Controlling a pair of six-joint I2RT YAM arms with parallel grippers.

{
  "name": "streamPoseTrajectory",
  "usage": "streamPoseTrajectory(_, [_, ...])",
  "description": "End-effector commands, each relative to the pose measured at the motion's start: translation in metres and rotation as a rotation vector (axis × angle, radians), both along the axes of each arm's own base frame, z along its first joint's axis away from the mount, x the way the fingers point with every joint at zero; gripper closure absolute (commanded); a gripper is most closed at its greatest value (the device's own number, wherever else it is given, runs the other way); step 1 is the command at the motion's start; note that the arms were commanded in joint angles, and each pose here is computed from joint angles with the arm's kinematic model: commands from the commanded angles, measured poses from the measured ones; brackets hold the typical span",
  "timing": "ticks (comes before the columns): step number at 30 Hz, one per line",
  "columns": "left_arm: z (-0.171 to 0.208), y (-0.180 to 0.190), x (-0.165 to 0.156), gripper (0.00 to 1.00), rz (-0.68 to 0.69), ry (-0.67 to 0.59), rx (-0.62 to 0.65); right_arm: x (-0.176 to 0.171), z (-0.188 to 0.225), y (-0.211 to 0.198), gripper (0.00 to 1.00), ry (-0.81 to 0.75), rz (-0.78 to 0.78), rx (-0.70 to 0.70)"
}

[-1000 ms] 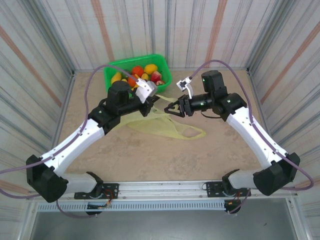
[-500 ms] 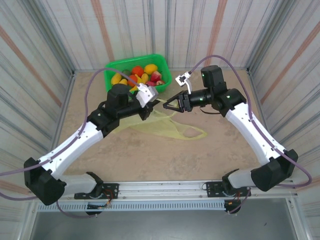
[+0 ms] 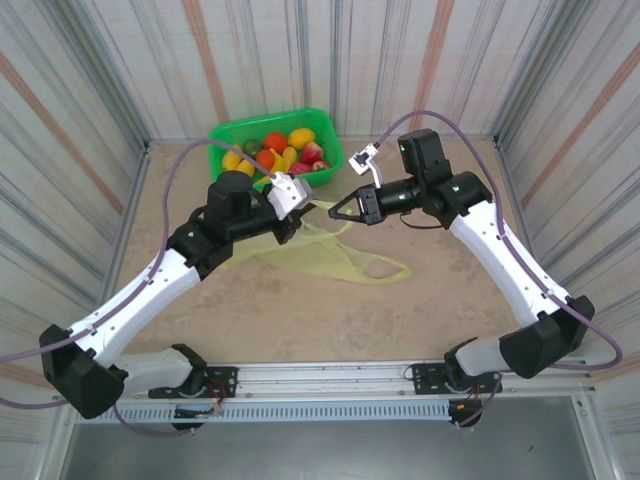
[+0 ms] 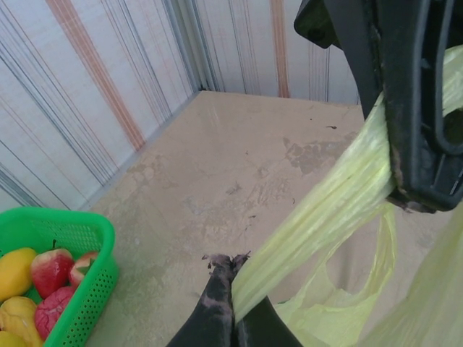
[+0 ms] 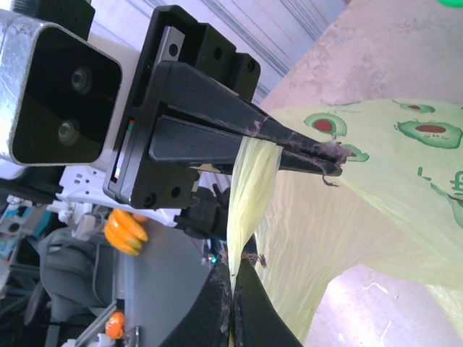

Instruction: Place the fake fruits into the plastic bag and tie a complex knot

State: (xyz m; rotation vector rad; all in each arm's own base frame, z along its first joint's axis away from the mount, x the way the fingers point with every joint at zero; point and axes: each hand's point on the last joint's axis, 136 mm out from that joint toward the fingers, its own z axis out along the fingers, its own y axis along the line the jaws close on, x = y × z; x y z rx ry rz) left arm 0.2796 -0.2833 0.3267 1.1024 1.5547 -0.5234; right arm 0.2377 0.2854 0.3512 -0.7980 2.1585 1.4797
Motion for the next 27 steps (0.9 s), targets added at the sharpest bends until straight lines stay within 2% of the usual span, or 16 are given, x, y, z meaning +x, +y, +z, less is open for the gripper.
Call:
streamPoseTrajectory(1, [0.012, 0.01, -0.003, 0.56, 0.044, 0.007, 0.007, 0.007, 0.019, 0.005, 1.0, 0.035, -0.058, 0.055])
streamPoseTrajectory(2, [0.014, 0.012, -0.006, 0.42, 0.045, 0.016, 0.01, 0.01, 0.022, 0.006, 1.0, 0.037, -0.082, 0.073])
streamPoseTrajectory(3, [0.016, 0.015, -0.009, 0.35, 0.047, 0.023, 0.01, 0.013, 0.026, 0.007, 1.0, 0.038, -0.101, 0.088])
streamPoseTrajectory(6, [0.026, 0.028, -0.018, 0.25, 0.094, 0.065, -0.019, 0.022, 0.035, 0.009, 1.0, 0.038, -0.172, 0.13])
streamPoseTrajectory(8, [0.032, 0.036, -0.026, 0.26, 0.12, 0.122, -0.056, 0.025, 0.039, 0.011, 1.0, 0.026, -0.201, 0.136])
streamPoseTrajectory(10, [0.036, 0.041, -0.037, 0.33, 0.122, 0.158, -0.083, 0.025, 0.04, 0.014, 1.0, 0.014, -0.213, 0.13])
streamPoseTrajectory(13, [0.048, 0.044, -0.059, 0.41, 0.067, 0.186, -0.139, 0.025, 0.038, 0.019, 1.0, 0.021, -0.21, 0.122])
streamPoseTrajectory(15, [0.054, 0.04, -0.074, 0.42, -0.009, 0.189, -0.17, 0.025, 0.036, 0.021, 1.0, 0.027, -0.204, 0.119])
streamPoseTrajectory(17, [0.056, 0.033, -0.084, 0.38, -0.068, 0.18, -0.188, 0.025, 0.035, 0.024, 1.0, 0.03, -0.195, 0.121])
streamPoseTrajectory(19, [0.052, 0.027, -0.082, 0.32, -0.083, 0.144, -0.178, 0.022, 0.036, 0.028, 1.0, 0.031, -0.174, 0.128])
streamPoseTrajectory(21, [0.048, 0.021, -0.076, 0.3, -0.079, 0.102, -0.158, 0.019, 0.036, 0.033, 1.0, 0.032, -0.157, 0.131])
streamPoseTrajectory(27, [0.042, -0.001, -0.048, 0.34, -0.068, 0.066, -0.112, 0.014, 0.037, 0.042, 1.0, 0.036, -0.122, 0.129])
